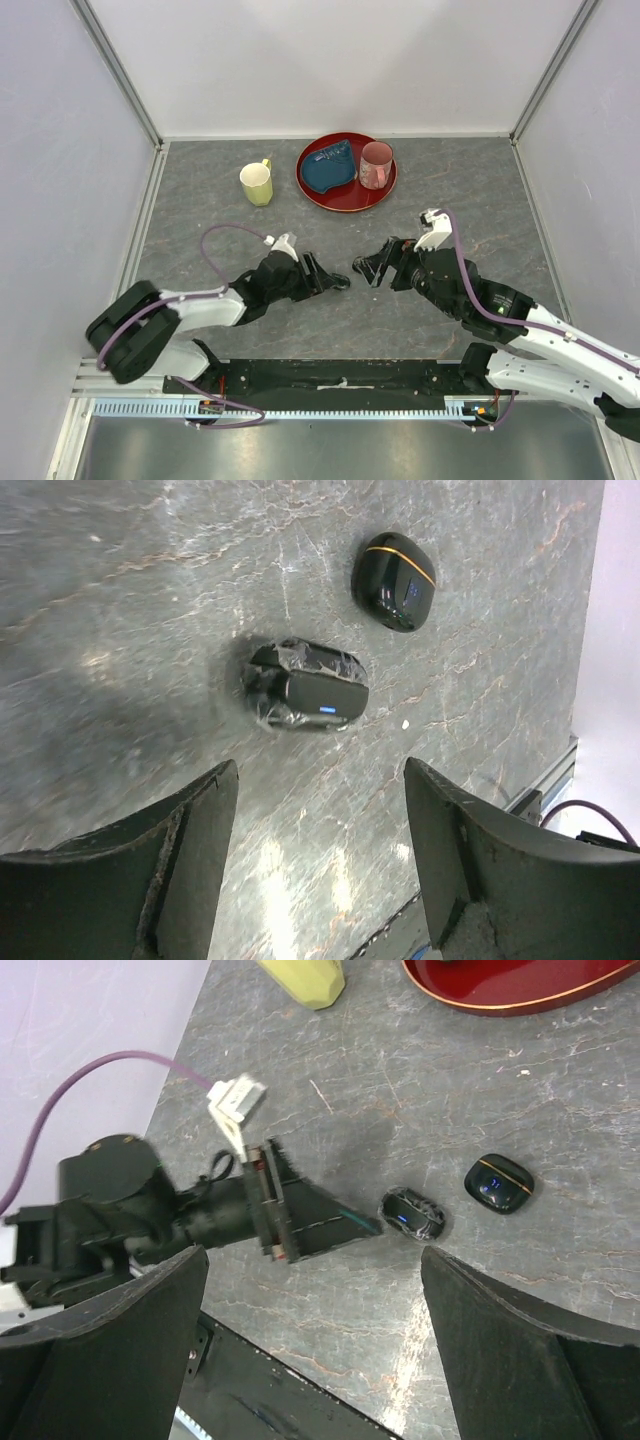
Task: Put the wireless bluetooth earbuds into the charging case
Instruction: Place the charging case at the center of the board, then reset both arms
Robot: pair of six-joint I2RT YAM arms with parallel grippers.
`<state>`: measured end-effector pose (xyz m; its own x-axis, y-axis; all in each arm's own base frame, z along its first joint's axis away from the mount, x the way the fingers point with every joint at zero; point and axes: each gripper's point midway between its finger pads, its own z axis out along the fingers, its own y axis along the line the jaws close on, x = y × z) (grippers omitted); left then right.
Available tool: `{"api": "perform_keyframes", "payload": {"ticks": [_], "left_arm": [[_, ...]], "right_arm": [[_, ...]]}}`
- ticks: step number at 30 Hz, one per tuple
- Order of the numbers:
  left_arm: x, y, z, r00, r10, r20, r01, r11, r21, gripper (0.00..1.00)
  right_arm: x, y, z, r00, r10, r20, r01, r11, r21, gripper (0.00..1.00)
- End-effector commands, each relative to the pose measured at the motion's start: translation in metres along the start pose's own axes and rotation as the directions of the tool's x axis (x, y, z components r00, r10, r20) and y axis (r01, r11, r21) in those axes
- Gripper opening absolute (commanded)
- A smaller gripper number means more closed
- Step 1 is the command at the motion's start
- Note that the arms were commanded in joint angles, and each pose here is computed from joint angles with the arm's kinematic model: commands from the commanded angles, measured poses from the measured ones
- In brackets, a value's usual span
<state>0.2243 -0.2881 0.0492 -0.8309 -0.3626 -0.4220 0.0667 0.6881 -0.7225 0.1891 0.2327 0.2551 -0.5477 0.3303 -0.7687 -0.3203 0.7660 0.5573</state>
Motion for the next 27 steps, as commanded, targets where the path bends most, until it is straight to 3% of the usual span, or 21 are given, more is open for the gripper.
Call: {"api": "perform_keyframes", "payload": {"ticks": [1,4,5,7,12,13,15,21,24,27], "left_arm": [[-0.018,0.019,-0.028,0.990,0.096,0.108,-0.087,0.992,-0.089,0.74],[-0.048,0.002,-0.059,0.957,0.166,0.237,-0.151,0.985,-0.081,0.75],[-0.051,0.010,-0.068,0.946,0.216,0.240,-0.189,0.974,-0.127,0.82],[-0.076,-0.003,-0.093,0.901,0.261,0.346,-0.229,0.965,-0.131,0.85],[-0.102,0.009,-0.129,0.823,0.409,0.394,-0.308,0.904,-0.297,0.87],[-0.105,0.009,-0.134,0.815,0.422,0.397,-0.314,0.897,-0.310,0.87],[-0.106,0.016,-0.139,0.810,0.451,0.375,-0.323,0.877,-0.357,0.88],[-0.099,0.024,-0.129,0.842,0.456,0.289,-0.326,0.856,-0.401,0.89],[-0.098,0.022,-0.121,0.857,0.456,0.241,-0.329,0.843,-0.426,0.89],[-0.100,0.021,-0.116,0.873,0.438,0.215,-0.309,0.837,-0.452,0.89]], "right_arm": [[-0.014,-0.012,-0.003,0.996,0.044,0.083,-0.048,0.997,0.053,0.95],[-0.016,-0.023,-0.003,0.993,0.050,0.106,-0.060,0.995,0.086,0.96],[-0.016,-0.027,-0.003,0.993,0.044,0.112,-0.056,0.993,0.103,0.98],[-0.016,-0.037,0.001,0.994,0.015,0.112,-0.031,0.989,0.142,0.98],[-0.013,-0.070,0.019,0.999,0.030,0.040,-0.038,0.972,0.231,0.98],[-0.017,-0.094,0.027,0.998,0.052,0.039,-0.062,0.953,0.295,0.98],[-0.009,-0.105,0.035,0.996,0.085,-0.034,-0.072,0.956,0.285,0.98],[-0.009,-0.167,0.042,0.992,0.102,-0.078,-0.064,0.922,0.383,0.98],[0.001,-0.171,0.047,0.977,0.149,-0.156,-0.100,0.953,0.285,0.98],[0.007,-0.184,0.051,0.957,0.221,-0.186,-0.164,0.946,0.281,0.98]]}}
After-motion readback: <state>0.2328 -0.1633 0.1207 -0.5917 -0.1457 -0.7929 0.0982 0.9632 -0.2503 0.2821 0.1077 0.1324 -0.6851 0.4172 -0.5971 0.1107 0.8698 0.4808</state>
